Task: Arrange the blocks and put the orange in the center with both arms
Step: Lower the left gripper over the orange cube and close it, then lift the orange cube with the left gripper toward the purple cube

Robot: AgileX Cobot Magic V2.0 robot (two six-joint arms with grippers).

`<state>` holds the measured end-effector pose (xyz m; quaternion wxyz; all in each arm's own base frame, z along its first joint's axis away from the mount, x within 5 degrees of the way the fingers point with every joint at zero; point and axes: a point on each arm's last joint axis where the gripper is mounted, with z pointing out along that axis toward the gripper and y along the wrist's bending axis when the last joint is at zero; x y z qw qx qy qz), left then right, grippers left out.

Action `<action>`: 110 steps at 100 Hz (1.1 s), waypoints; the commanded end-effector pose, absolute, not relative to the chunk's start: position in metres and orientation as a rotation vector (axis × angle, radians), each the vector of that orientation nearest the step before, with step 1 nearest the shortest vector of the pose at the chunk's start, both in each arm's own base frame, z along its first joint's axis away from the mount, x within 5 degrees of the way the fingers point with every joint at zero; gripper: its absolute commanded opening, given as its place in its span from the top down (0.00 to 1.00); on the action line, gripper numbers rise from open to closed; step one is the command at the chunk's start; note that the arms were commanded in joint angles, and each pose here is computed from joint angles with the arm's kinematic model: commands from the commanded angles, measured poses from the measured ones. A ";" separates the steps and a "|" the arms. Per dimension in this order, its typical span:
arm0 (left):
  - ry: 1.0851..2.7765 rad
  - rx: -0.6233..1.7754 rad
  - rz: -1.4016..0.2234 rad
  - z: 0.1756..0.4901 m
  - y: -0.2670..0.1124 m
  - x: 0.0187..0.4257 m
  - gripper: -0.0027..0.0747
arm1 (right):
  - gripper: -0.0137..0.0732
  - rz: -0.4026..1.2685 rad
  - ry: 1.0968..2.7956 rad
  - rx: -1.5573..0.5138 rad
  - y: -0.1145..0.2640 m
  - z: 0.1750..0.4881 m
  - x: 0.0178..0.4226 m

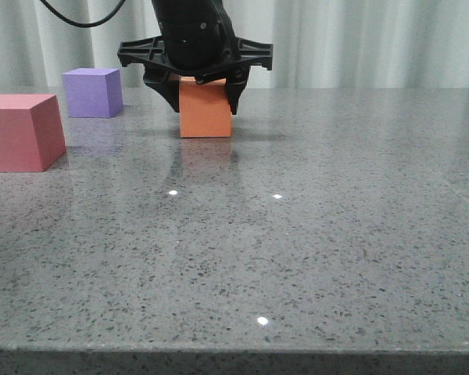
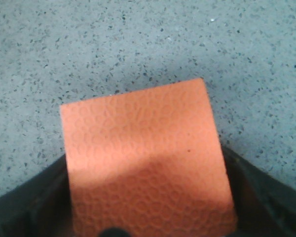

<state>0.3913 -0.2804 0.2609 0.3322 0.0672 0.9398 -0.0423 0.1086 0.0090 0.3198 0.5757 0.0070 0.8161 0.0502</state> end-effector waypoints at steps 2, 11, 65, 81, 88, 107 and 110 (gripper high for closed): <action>2.317 0.202 -0.180 0.311 -0.278 0.383 0.47 | 0.92 0.113 1.810 0.009 0.009 0.335 0.110; 2.300 0.242 -0.166 0.322 -0.274 0.379 0.47 | 0.92 0.113 1.810 0.009 0.009 0.335 0.110; 2.141 0.356 -0.134 0.422 -0.178 0.344 0.47 | 0.92 0.113 1.810 0.009 0.009 0.335 0.110; 2.157 0.239 -0.119 0.413 -0.136 0.348 0.47 | 0.92 0.113 1.810 0.009 0.009 0.335 0.110; 2.178 0.200 -0.118 0.401 -0.122 0.352 0.47 | 0.92 0.113 1.810 0.009 0.009 0.335 0.110; 2.179 0.189 -0.160 0.375 -0.110 0.361 0.47 | 0.92 0.113 1.810 0.009 0.009 0.335 0.110; 2.174 0.191 -0.162 0.373 -0.110 0.362 0.47 | 0.92 0.113 1.810 0.009 0.009 0.335 0.110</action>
